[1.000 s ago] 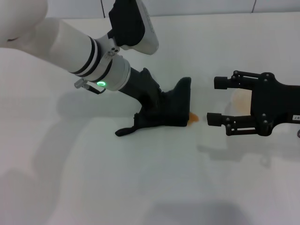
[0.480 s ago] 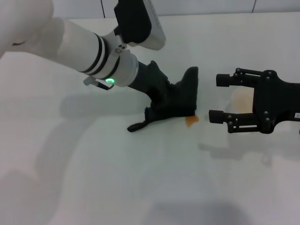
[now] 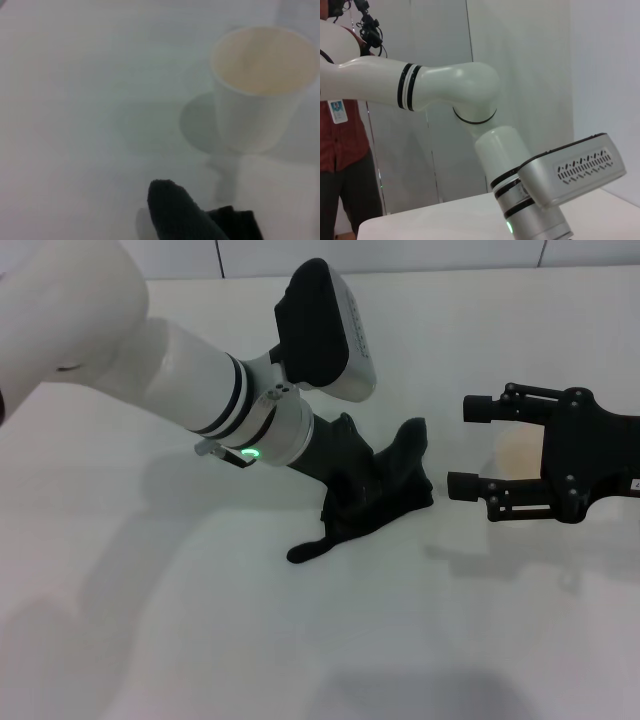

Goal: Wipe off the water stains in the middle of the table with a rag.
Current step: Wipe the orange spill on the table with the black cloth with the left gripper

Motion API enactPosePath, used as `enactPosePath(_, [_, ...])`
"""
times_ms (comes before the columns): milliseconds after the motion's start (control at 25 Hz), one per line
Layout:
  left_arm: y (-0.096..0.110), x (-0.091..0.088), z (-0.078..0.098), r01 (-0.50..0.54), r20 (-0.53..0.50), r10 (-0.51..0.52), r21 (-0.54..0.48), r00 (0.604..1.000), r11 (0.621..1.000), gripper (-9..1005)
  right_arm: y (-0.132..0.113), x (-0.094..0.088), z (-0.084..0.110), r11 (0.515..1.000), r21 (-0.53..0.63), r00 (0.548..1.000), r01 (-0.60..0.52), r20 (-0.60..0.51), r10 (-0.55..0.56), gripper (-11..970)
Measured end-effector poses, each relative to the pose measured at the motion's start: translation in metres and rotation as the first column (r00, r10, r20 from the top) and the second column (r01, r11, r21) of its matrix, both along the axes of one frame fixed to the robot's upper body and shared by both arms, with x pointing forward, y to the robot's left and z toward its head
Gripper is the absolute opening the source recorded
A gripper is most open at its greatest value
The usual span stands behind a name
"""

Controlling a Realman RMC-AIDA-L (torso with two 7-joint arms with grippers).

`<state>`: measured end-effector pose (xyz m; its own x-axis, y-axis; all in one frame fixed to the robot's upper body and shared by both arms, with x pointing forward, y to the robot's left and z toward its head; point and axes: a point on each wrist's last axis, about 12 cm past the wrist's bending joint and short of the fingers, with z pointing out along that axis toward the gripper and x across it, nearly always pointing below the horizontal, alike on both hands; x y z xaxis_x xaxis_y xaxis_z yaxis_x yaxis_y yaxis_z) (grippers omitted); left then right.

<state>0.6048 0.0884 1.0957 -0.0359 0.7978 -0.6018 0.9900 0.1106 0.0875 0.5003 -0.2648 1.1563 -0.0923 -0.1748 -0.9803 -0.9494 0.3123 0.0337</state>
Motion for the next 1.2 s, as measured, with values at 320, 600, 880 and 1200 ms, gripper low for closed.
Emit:
enactPosePath(320, [-0.002,-0.011,-0.004,0.040,-0.063,-0.040,-0.002,0.997,0.999,75,0.000,0.000,0.000,1.000,0.000,1.000,-0.001,0.001,0.001,833])
enactPosePath(600, [-0.002,-0.023,-0.007,0.100,-0.115,-0.101,-0.015,0.988,0.995,74,0.002,0.000,0.000,1.000,-0.001,1.000,-0.005,0.002,0.005,833])
enactPosePath(880, [0.000,-0.030,-0.008,0.133,-0.146,-0.135,-0.023,0.980,0.991,74,0.003,0.001,0.000,1.000,-0.001,1.000,-0.009,0.004,0.009,832])
enactPosePath(1200, [0.000,-0.036,-0.007,0.162,-0.165,-0.166,-0.042,0.972,0.986,74,0.003,0.001,-0.001,1.000,0.001,1.000,-0.006,0.001,0.006,832])
